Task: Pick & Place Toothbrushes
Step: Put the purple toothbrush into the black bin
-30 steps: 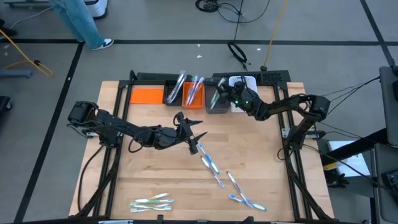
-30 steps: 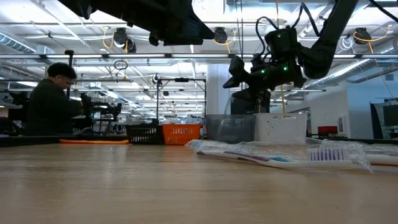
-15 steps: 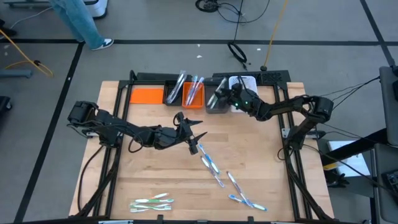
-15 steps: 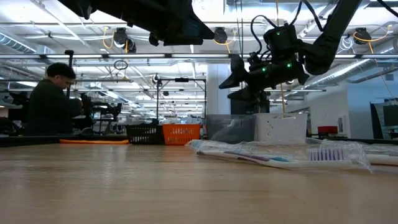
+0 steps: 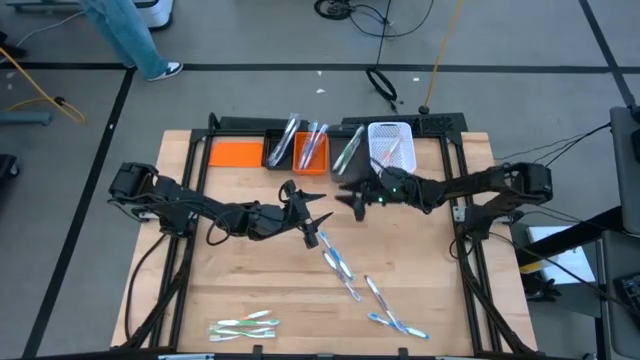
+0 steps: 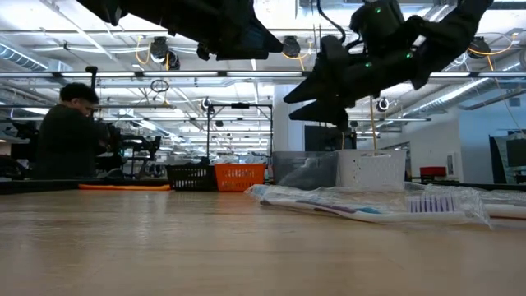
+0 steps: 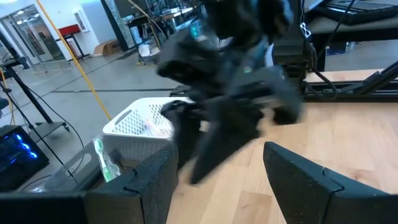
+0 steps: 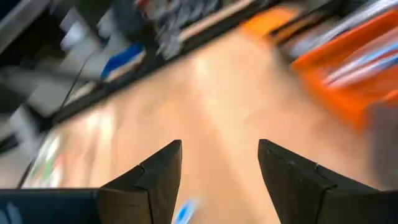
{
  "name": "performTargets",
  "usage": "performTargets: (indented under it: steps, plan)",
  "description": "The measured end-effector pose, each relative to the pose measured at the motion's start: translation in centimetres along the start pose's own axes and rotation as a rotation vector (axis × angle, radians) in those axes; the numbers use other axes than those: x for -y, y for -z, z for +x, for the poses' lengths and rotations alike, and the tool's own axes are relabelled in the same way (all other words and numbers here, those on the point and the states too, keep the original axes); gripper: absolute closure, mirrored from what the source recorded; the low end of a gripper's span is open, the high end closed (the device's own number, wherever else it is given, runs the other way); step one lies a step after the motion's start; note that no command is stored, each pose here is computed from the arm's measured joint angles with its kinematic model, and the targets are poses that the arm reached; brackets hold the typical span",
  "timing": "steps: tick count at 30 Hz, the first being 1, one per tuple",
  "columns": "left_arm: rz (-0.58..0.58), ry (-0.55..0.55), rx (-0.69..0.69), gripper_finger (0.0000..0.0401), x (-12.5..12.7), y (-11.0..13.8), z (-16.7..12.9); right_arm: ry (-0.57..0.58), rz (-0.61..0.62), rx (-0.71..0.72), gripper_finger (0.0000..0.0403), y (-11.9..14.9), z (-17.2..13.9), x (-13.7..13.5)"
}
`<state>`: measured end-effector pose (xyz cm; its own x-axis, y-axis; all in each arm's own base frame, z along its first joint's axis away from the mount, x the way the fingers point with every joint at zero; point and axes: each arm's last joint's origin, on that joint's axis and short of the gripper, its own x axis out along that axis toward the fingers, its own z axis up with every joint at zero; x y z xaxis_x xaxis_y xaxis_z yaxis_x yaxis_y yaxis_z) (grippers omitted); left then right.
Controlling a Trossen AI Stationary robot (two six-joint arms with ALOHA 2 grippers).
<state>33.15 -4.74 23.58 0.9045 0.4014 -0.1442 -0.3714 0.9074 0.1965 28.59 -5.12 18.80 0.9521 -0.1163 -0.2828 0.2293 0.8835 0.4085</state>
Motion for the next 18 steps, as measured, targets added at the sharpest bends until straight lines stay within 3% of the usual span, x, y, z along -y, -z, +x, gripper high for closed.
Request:
performTargets:
  steps: [12, 18]
  plan:
    - [0.0, 0.0, 0.0, 0.016, 0.0, 0.0, 0.0, -0.166, -0.019, -0.331, 0.02, 4.9, -2.0, -6.9]
    - [0.0, 0.0, 0.0, 0.016, 0.0, 0.0, 0.0, -0.159, -0.011, -0.462, 0.0204, 7.5, -3.4, -9.4]
